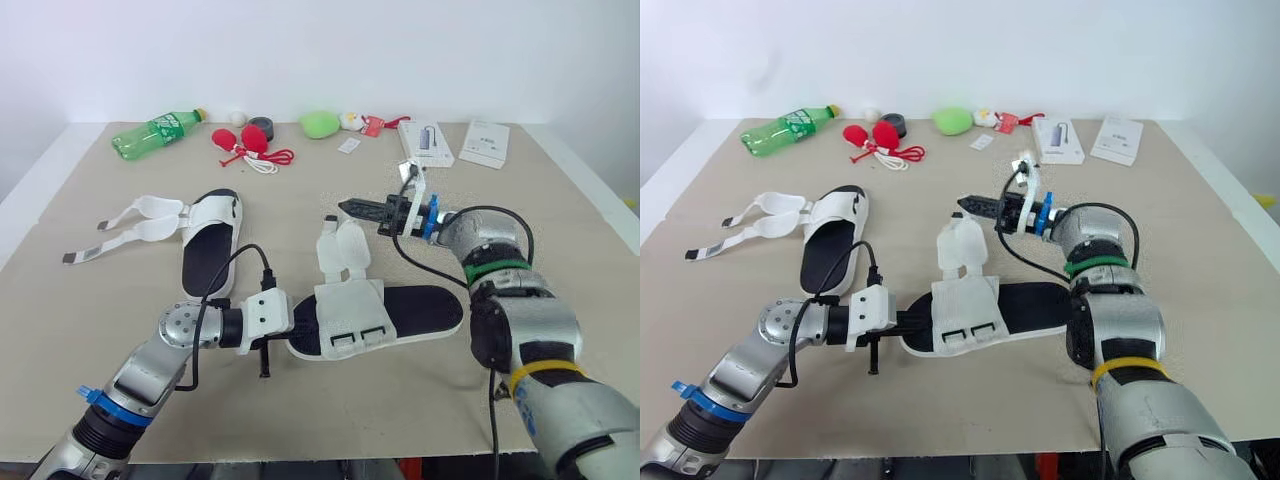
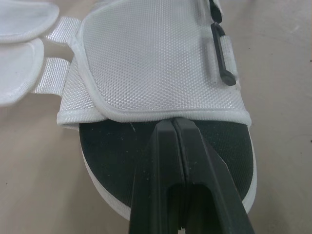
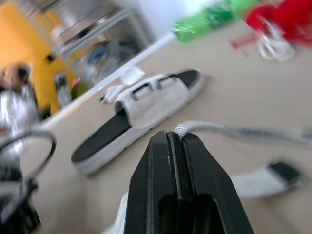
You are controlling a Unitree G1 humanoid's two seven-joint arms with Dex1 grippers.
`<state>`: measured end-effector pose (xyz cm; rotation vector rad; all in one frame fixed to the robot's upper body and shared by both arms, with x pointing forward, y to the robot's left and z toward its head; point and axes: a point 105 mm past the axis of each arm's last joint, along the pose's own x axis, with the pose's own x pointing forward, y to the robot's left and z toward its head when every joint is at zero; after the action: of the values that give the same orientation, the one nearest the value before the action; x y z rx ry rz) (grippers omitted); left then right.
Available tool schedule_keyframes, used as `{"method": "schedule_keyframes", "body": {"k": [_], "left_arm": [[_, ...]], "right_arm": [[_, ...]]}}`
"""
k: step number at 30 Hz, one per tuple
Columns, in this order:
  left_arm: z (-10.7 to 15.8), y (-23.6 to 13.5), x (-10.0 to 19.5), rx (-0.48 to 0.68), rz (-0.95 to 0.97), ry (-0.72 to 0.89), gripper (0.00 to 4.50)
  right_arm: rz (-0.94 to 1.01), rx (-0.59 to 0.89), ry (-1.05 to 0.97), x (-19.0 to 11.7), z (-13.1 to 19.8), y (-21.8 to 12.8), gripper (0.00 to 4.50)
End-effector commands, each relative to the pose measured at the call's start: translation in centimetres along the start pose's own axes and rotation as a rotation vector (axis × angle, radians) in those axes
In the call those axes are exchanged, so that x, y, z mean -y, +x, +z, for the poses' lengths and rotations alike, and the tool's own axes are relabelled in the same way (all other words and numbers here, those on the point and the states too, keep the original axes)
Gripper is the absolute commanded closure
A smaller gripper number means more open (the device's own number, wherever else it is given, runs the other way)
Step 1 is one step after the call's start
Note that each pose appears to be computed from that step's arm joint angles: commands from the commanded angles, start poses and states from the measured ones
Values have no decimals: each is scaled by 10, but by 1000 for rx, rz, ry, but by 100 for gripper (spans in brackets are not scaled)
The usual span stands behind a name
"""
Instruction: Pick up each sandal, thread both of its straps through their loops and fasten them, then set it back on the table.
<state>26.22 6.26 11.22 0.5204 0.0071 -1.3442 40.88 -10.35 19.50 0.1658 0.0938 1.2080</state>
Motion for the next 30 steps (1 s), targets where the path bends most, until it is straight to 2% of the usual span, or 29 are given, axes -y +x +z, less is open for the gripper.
{"method": "schedule_keyframes", "body": {"k": [1, 4, 11, 16, 22, 25, 27, 30], "left_arm": [[2, -2, 1, 7, -4, 13, 450], [2, -3, 2, 5, -12, 11, 450], [-3, -5, -3, -15, -22, 15, 450], [-6, -6, -5, -30, -32, 31, 450], [-6, -6, -5, -28, -37, 37, 450], [-7, -7, -5, -31, -39, 34, 450], [-7, -7, -5, -34, -39, 34, 450], [-8, -8, -5, -36, -38, 34, 450]], "right_arm": [[46, 93, -384, -19, 20, -7, 446], [103, 77, -644, -37, 7, -16, 446], [181, 124, -964, -66, -2, -33, 446], [381, 124, -1225, -101, -17, -37, 446], [660, 5, -1564, -127, -57, -52, 446], [758, -14, -1673, -132, -68, -61, 446], [761, -4, -1671, -131, -69, -64, 446], [729, 18, -1660, -128, -65, -64, 342]]}}
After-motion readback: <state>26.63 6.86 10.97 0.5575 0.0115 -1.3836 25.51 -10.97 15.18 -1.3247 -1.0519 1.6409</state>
